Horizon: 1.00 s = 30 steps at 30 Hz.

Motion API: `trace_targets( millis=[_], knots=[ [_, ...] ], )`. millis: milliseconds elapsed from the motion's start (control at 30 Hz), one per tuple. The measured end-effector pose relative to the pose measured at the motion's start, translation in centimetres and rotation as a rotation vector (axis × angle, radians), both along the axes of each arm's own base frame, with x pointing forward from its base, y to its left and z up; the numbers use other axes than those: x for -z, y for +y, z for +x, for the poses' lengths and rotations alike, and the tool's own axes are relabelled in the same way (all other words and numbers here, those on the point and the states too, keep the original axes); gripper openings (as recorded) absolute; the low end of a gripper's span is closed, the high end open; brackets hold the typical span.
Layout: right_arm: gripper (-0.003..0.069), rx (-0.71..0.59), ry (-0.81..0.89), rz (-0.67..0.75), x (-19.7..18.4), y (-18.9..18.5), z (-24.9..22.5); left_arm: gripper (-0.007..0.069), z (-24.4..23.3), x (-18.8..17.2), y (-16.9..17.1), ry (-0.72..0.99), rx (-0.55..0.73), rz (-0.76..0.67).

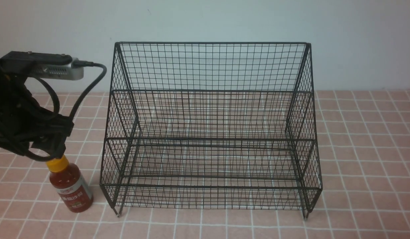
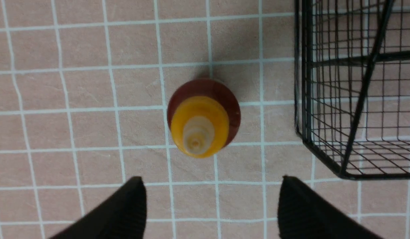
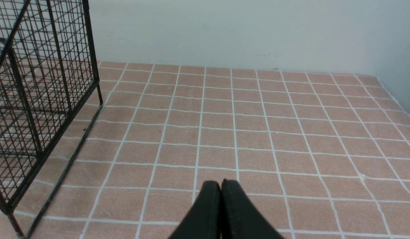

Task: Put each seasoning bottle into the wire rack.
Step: Use the left arm to grab the condiment bottle closest to it

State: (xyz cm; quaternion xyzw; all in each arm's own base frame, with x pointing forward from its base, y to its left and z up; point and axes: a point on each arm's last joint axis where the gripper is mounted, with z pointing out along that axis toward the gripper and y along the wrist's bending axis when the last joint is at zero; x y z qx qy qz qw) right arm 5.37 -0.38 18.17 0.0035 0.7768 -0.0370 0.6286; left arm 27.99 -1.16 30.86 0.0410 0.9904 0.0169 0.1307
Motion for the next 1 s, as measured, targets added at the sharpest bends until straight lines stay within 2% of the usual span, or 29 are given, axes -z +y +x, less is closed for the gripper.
trace_targets(
  millis=[67, 333, 533, 633, 733, 833, 1000],
  knots=[
    [-0.0013, 0.000, 0.000, 0.001, 0.0, 0.0, 0.0, 0.0571, 0.8, 0.8, 0.1, -0.001, 0.005, 0.023],
    [-0.0013, -0.001, 0.000, -0.001, 0.0, 0.0, 0.0, 0.0576, 2.6, 3.5, 0.1, 0.067, 0.010, 0.037],
    [-0.0013, -0.001, 0.000, -0.001, 0.0, 0.0, 0.0, 0.0519, 3.3, 4.9, 0.1, 0.110, 0.012, 0.043],
    [-0.0013, -0.001, 0.000, -0.002, 0.0, 0.0, 0.0, 0.0465, 3.5, 5.3, 0.1, 0.121, 0.012, 0.044],
    [-0.0013, -0.001, 0.000, -0.002, 0.0, 0.0, 0.0, 0.0391, 3.6, 5.5, 0.1, 0.121, 0.013, 0.046],
    [-0.0013, -0.001, 0.000, -0.003, 0.0, 0.0, 0.0, 0.0286, 3.7, 5.6, 0.1, 0.120, 0.013, 0.044],
    [-0.0013, -0.001, 0.000, -0.003, 0.0, 0.0, 0.0, 0.0288, 3.4, 5.6, 0.2, 0.154, 0.012, 0.052]
  ],
)
